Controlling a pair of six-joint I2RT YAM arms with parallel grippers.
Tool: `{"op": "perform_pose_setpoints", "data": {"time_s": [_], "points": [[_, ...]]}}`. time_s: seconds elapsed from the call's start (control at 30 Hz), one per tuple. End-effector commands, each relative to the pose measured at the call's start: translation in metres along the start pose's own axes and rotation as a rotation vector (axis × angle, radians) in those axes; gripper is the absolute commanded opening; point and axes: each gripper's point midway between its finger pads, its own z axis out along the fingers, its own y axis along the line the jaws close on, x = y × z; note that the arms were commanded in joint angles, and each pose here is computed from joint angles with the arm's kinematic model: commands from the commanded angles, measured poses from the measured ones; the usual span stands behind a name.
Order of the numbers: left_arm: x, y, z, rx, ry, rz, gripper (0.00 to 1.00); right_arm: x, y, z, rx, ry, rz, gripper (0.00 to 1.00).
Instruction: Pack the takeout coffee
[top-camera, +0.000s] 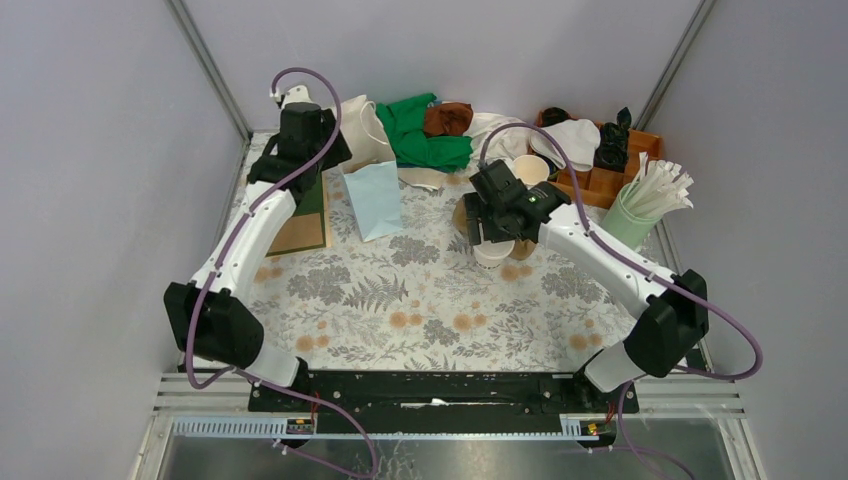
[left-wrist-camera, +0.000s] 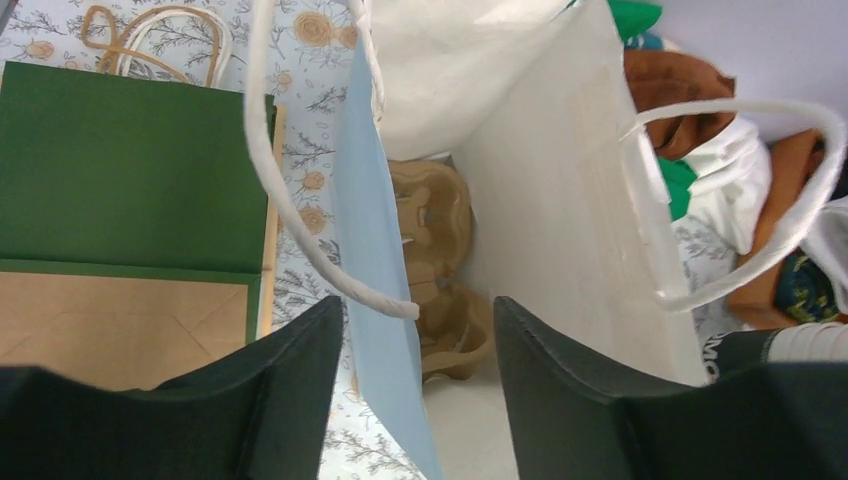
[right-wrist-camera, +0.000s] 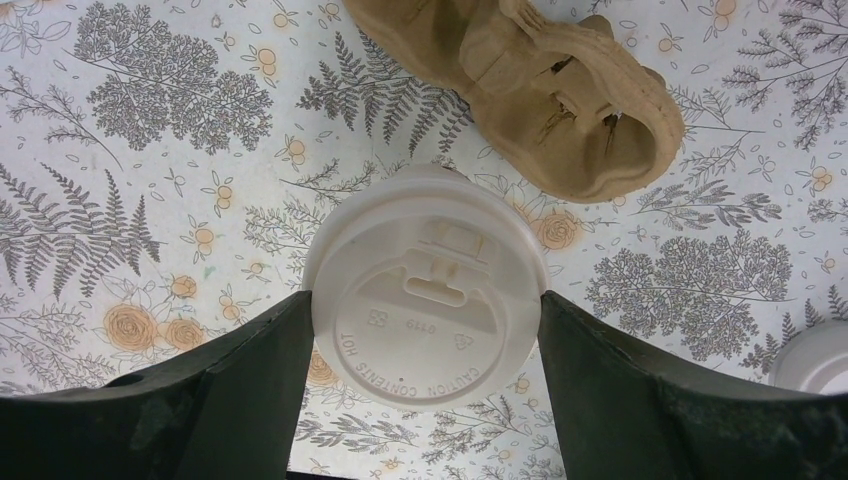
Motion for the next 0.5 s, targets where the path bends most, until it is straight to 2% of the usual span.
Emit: {"op": "perform_pose_setpoints", "data": {"time_s": [0.0,0.2,0.23,0.47], "points": [[-0.015,-0.009,-0.007,0.035,-0.017,-0.001,0.54,-0.007,0.001,-0.019,-0.039,-0.058,-0.019,0.80],[-0.001,-0.027,-0.024,0.130,0.067,0.032,0.04,-0.007,-0.004,-0.029,-0.042,-0.077,-0.026,0.80],[0.002,-0.032,-0.031,0.145,0.078,0.045,0.00,-0.006,-0.005,-0.029,-0.038,-0.076,-0.031,0.80],[0.027,-0.067,-0.100,0.297,0.138,0.147,0.00,-0.001,-0.021,-0.038,0.003,-0.107,-0.033,0.79]]}}
